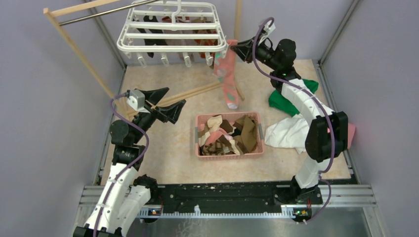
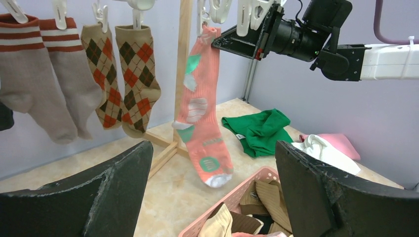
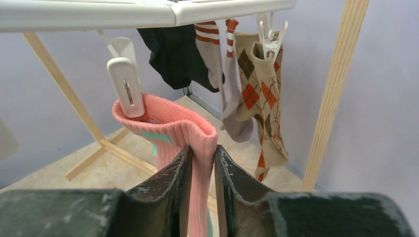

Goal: Clip the socks to the hanger
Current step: Clamp the sock onto the hanger.

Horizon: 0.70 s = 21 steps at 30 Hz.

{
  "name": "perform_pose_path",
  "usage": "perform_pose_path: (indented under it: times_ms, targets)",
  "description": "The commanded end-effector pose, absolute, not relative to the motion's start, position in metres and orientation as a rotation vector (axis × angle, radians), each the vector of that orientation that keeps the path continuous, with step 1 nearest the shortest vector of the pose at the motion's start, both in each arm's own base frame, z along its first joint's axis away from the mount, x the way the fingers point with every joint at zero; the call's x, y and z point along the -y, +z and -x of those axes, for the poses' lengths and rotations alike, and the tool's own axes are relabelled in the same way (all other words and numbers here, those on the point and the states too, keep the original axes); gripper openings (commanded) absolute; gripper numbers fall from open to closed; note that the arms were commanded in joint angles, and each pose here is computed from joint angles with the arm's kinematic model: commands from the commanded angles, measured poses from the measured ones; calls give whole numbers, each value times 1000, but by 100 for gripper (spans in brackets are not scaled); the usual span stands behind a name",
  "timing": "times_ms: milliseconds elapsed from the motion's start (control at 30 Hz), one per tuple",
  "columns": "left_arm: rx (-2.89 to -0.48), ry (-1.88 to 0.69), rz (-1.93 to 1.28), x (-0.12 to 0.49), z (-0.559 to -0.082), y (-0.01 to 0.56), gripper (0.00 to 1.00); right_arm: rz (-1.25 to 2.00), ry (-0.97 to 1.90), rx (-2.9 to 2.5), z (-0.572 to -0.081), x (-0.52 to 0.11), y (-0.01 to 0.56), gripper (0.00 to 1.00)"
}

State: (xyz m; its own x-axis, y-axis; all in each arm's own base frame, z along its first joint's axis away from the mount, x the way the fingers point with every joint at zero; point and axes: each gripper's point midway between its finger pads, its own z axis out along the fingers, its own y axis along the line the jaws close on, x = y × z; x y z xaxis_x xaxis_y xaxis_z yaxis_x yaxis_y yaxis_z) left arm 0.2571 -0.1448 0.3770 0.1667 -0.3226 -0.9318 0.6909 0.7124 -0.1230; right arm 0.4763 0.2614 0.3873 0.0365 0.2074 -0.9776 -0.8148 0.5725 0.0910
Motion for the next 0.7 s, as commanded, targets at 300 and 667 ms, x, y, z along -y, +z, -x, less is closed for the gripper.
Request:
perform_pose_path:
  times_ms: [300,667]
  targets:
    - [-1157,-755,-381,147,-254,383,98,638,931,-1203,-446,-259,419,39]
    - [-1165,-754,-380,147,-255,379,98,810,1028,-1106,-398,-267,416,52]
